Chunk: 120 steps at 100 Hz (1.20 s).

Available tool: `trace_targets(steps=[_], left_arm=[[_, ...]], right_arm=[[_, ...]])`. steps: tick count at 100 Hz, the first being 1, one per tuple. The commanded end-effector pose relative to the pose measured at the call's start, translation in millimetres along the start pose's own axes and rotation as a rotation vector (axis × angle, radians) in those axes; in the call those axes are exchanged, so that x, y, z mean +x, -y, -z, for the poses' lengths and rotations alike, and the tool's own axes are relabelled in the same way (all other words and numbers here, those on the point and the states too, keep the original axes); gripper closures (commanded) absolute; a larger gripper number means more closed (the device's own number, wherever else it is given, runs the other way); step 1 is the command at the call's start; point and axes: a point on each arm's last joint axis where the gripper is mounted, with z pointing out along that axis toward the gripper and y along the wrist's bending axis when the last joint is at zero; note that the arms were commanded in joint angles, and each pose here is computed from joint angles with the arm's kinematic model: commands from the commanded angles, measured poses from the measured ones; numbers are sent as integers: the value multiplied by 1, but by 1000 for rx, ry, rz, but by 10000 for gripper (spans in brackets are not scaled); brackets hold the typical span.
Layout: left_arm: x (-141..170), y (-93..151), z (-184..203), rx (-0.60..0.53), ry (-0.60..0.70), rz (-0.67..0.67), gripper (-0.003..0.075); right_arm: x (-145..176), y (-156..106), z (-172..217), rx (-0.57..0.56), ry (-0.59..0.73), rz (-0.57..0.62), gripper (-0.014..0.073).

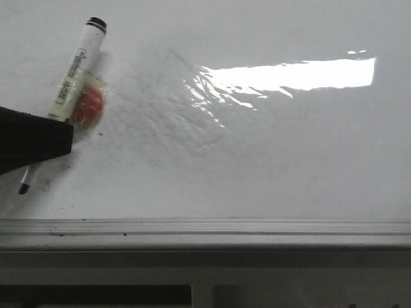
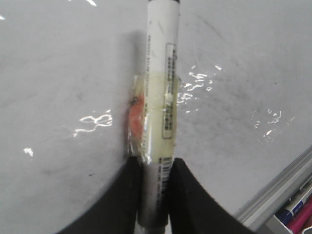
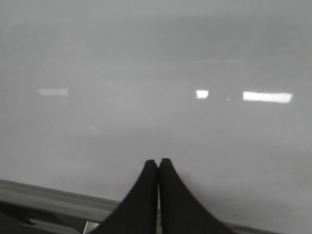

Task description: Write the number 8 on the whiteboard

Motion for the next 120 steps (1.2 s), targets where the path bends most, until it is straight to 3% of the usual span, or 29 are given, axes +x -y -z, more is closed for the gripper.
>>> trace_targets(steps=[1, 17, 36, 43, 73, 110, 115, 120], left_arm=[[-16, 3, -2, 13, 96, 8, 743], [-19, 7, -1, 54, 131, -66, 741], [-23, 20, 1, 177, 210, -259, 741], [-24, 25, 3, 219, 233, -319, 741], [-24, 36, 6, 336, 284, -474, 741], [-24, 37, 7, 337, 286, -474, 741], [-24, 37, 7, 337, 286, -474, 741], [-24, 37, 7, 337, 286, -474, 741]], right_arm=[[-16, -6, -1, -55, 50, 21, 658], [-25, -19, -11, -149, -17, 86, 624], [-51, -52, -15, -357, -31, 235, 328], [-62, -68, -16, -435, -29, 269, 277], [-101, -138, -31, -655, 44, 331, 284], [-121, -182, -62, -676, -34, 314, 286], [-120, -185, -65, -672, -60, 314, 316], [-118, -186, -67, -670, -87, 309, 401]])
